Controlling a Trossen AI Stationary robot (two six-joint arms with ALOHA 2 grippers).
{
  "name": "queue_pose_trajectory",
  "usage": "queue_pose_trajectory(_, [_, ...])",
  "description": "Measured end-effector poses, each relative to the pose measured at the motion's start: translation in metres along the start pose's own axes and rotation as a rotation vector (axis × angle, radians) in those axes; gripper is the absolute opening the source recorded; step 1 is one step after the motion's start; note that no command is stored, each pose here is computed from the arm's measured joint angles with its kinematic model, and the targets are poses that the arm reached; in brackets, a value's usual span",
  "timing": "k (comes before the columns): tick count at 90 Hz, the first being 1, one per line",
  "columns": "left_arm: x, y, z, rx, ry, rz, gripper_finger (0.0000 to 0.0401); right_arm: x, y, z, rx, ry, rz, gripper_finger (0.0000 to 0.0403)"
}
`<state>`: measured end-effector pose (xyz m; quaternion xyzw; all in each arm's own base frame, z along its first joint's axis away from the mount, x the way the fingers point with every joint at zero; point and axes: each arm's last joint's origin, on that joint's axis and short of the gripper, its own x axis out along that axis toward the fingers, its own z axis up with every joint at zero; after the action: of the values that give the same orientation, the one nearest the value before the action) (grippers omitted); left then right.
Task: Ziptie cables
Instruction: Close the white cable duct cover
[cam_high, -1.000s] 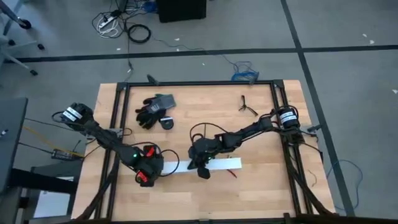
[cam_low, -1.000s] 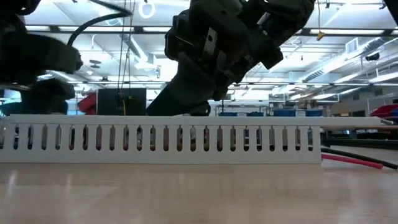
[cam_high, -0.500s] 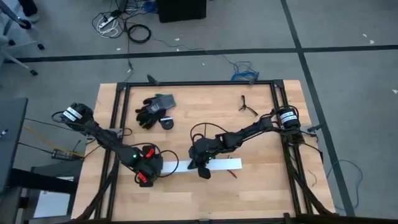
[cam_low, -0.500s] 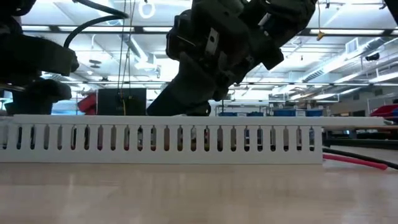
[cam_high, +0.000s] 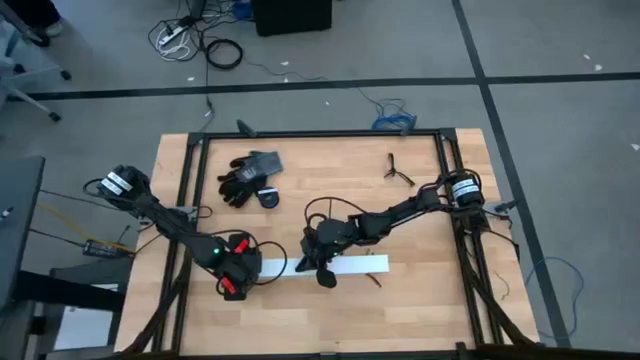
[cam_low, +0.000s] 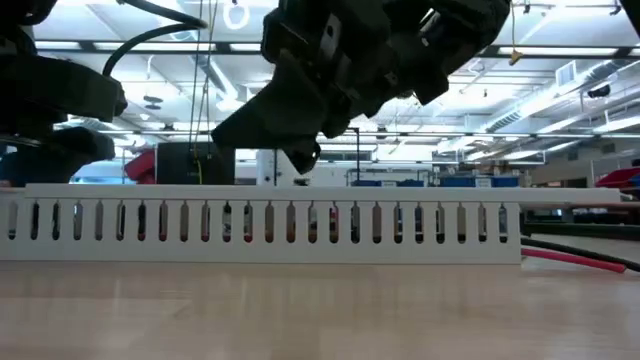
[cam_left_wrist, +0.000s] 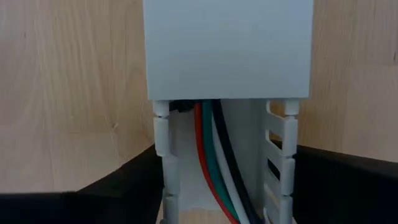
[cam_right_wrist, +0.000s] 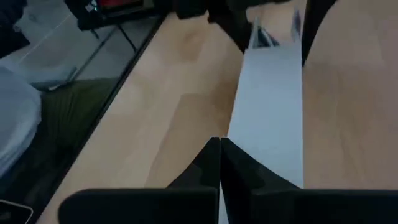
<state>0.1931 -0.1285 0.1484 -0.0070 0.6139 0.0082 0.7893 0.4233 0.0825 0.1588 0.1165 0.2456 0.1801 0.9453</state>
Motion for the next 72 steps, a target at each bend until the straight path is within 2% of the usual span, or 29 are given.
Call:
queue_pose_trajectory(10, [0.0,0.0,0.0,-0.002,-0.001,0.0,0.0253,0.0,0.001,-0.006,0.029,0.063,-0.004,0.0])
queue_pose_trajectory(35, [0.0,-0.002,0.002,-0.009,-0.025,-0.017,0.0253,0.0,0.002,-0.02,0.048,0.187,-0.112,0.0])
queue_pose_trajectory(53, [0.0,-0.001,0.003,-0.009,-0.021,-0.029,0.0253,0.018,-0.021,-0.028,0.072,0.161,-0.024,0.0])
queue_pose_trajectory(72, [0.0,-0.001,0.002,-0.007,-0.012,-0.03,0.0253,0.045,-0.037,-0.02,0.045,0.145,0.068,0.0])
